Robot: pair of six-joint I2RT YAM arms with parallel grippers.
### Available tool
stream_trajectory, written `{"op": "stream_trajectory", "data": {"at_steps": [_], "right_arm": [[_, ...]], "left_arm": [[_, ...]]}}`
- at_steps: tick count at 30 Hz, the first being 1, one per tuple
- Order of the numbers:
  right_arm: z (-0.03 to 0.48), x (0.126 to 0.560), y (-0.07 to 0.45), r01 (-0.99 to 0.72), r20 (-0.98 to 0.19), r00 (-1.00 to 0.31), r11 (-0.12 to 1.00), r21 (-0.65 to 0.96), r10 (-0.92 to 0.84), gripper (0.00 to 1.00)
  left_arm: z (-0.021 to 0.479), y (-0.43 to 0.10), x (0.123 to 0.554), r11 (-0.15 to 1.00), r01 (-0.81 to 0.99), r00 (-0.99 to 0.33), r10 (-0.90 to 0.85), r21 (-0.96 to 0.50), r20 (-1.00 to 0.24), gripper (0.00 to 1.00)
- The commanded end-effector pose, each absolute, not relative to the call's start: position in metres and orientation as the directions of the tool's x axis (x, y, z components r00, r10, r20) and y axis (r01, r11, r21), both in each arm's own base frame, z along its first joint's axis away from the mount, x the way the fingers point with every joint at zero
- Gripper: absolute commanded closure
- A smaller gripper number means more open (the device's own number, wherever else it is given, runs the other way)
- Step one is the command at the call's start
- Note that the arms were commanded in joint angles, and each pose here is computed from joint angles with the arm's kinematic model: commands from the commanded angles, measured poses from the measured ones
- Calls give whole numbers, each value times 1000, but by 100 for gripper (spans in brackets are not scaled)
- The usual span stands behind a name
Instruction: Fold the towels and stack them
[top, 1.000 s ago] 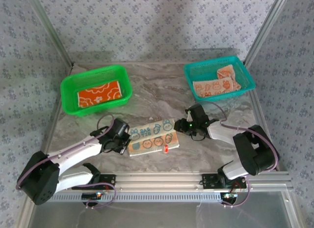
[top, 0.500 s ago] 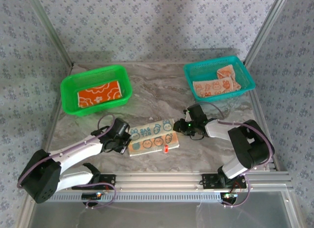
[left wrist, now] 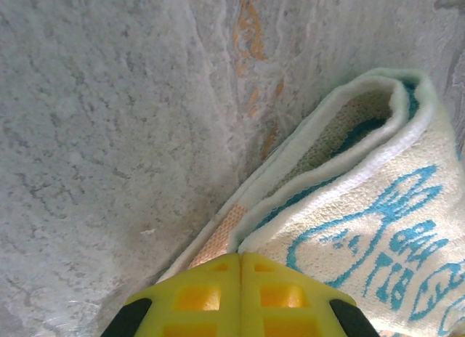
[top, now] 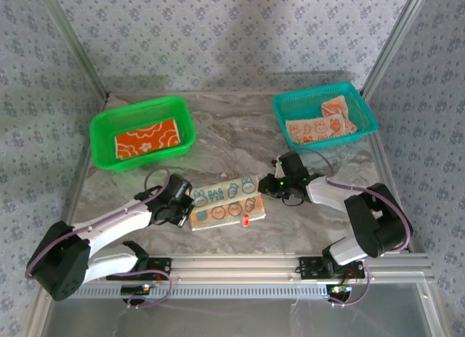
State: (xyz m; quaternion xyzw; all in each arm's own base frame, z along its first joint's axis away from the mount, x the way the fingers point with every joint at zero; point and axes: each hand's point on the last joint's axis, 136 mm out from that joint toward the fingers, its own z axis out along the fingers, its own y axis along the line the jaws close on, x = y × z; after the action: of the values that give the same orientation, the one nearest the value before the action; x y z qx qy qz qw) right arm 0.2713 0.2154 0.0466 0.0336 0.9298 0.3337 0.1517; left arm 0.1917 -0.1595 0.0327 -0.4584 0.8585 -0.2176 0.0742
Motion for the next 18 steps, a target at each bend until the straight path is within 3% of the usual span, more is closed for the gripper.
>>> {"op": "stream_trajectory", "data": {"at_steps": [1, 6, 18], "right_arm": [[50, 272, 211, -52, -267, -953, 792, 608, 142, 87], [53, 273, 213, -59, -274, -951, 786, 615, 142, 100], [75, 273, 216, -61, -285, -944, 758, 649, 168, 100]], "left_arm": [[45, -161, 198, 497, -734, -583, -811, -463, 55, 100], [45, -161, 198, 502, -729, -589, -807, -465, 53, 100], [61, -160, 201, 505, -713, -595, -803, -486, 39, 100]]}}
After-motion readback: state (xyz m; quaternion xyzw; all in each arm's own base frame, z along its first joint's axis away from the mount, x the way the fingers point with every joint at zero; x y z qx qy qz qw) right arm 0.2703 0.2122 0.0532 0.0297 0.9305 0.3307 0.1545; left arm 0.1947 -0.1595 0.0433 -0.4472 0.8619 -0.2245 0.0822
